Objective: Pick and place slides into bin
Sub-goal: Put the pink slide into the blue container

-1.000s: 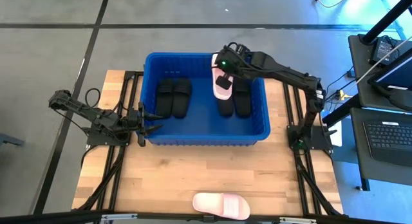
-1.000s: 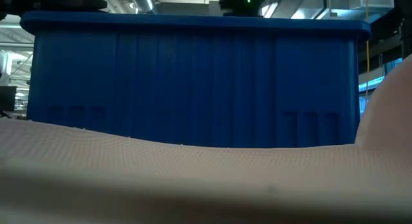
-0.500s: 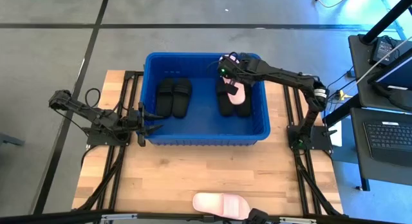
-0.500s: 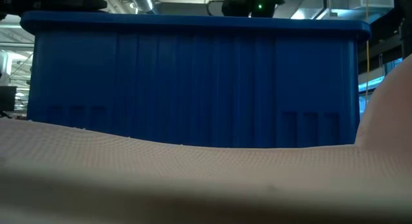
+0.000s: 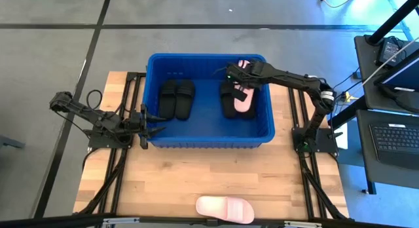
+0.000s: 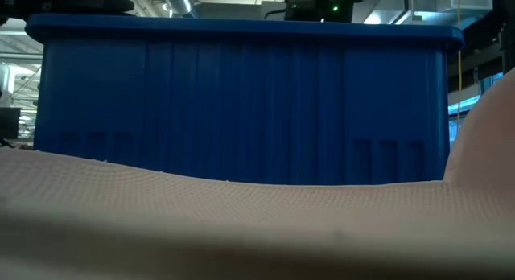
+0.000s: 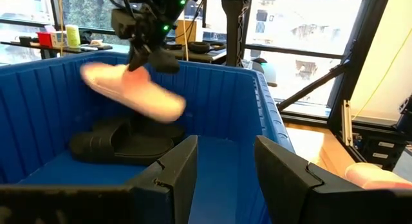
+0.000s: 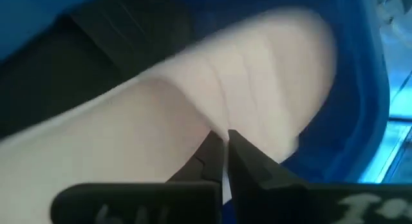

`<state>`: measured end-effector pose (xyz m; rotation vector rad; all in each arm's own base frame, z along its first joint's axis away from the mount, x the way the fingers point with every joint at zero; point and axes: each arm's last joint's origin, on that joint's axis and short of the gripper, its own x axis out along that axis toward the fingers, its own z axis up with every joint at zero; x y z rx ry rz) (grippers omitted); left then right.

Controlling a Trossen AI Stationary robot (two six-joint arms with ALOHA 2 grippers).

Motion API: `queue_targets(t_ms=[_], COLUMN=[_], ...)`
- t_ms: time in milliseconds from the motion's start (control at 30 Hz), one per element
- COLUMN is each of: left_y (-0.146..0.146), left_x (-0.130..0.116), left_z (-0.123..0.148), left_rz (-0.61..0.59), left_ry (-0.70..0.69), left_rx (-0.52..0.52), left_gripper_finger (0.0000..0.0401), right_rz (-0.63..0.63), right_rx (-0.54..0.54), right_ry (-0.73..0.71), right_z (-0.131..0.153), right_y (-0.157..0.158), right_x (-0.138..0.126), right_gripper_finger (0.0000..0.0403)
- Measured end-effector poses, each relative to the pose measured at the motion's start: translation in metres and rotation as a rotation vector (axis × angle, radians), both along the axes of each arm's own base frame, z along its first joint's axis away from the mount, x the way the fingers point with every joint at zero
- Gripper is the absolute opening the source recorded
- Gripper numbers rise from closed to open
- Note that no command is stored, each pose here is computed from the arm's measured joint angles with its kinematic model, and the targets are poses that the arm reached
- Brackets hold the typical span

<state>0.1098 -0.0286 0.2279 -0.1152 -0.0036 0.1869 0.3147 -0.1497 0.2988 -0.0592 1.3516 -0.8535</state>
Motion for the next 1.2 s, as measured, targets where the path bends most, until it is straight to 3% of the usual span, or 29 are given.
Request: queue_targets(t_ms=[367, 867, 1200], left_y=[0.000, 0.000, 0.000], left_x=[0.000, 0.000, 0.000], left_z=[0.000, -0.005, -0.005], left_rz=[0.001, 0.000, 0.000], left_ry=[0.004, 0.046, 0.045], left_rx=[0.002, 0.018, 0.017], left_gripper_finger=[0.0147, 0.0148, 0.0148], right_rz=[-0.011, 0.079, 0.053], right_rx=[0.070, 0.190, 0.308], right_ry=[-0.074, 0.061, 0.023], right_z=[0.025, -0.036, -0.042], right_y=[0.028, 0.059, 0.065], right_x=[-0.024, -0.027, -0.027], right_gripper_finger=[0.0010, 0.0010, 0.0010])
